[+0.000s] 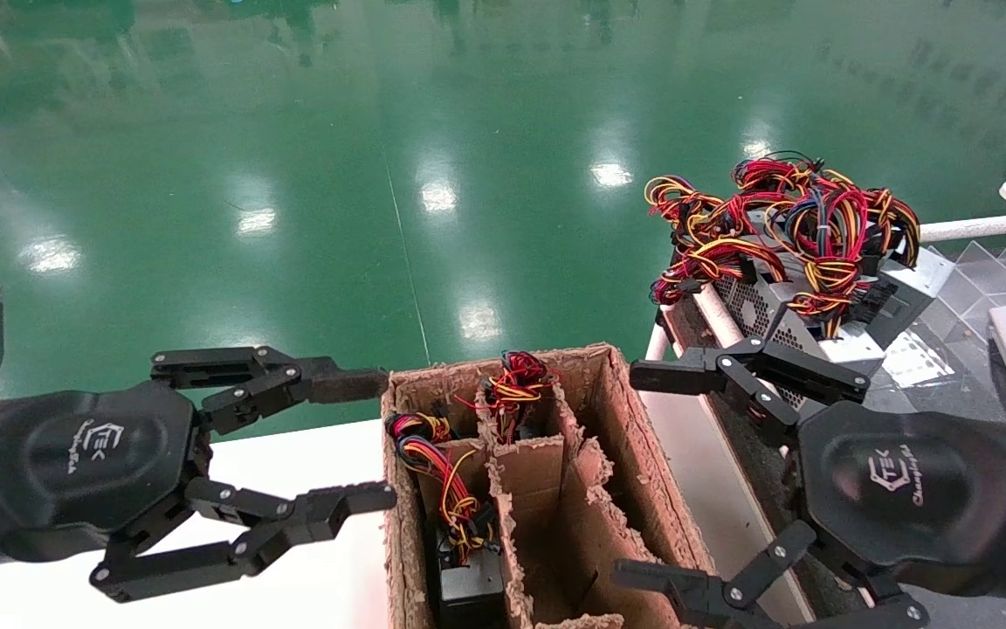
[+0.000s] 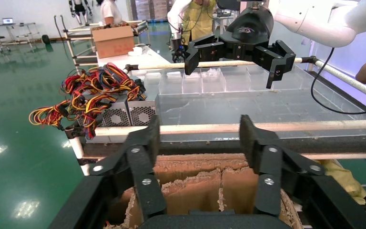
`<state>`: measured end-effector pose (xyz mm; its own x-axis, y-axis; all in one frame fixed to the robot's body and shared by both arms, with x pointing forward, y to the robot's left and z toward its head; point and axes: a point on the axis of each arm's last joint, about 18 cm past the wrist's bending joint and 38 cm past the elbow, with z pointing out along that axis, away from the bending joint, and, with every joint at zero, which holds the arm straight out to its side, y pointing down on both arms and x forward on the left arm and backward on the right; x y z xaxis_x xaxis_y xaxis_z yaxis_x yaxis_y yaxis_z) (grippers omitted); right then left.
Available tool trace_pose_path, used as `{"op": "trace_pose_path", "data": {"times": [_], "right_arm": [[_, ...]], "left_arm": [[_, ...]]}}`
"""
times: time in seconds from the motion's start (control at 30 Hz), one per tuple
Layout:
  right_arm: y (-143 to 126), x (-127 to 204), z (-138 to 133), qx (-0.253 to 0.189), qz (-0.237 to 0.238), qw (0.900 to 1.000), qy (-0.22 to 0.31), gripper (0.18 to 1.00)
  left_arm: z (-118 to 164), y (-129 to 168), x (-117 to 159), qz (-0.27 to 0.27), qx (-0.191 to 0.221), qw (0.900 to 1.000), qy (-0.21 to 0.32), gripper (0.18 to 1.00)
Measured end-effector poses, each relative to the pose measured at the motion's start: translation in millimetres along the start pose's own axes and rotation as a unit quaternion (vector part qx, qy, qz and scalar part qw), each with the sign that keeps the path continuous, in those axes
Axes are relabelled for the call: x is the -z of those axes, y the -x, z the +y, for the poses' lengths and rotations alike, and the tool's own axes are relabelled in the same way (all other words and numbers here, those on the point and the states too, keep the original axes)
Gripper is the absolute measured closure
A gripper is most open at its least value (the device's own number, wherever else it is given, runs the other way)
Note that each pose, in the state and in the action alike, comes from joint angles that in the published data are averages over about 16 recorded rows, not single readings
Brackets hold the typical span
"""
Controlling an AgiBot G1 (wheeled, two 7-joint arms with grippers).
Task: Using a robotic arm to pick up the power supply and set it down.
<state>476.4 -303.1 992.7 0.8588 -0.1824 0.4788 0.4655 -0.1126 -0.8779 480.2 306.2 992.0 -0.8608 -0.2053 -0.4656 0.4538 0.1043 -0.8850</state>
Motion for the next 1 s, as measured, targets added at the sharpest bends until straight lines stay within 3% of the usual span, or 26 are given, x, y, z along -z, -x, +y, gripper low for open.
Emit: {"op": "trace_pose_path", "data": {"times": [0.27, 0.57, 1.0], "right_arm": [[0.0, 0.0, 0.0, 0.0, 0.0, 1.0, 0.0, 0.178], [0.0, 0.0, 0.0, 0.0, 0.0, 1.0, 0.0, 0.178], [-5.1, -0.8, 4.7, -0.006, 0.012, 1.0, 0.007, 0.178]], "left_arm": [[0.0, 0.0, 0.0, 0.0, 0.0, 1.0, 0.0, 0.65], [0.0, 0.0, 0.0, 0.0, 0.0, 1.0, 0.0, 0.842], [0.0, 0.0, 0.0, 0.0, 0.0, 1.0, 0.0, 0.974]]}}
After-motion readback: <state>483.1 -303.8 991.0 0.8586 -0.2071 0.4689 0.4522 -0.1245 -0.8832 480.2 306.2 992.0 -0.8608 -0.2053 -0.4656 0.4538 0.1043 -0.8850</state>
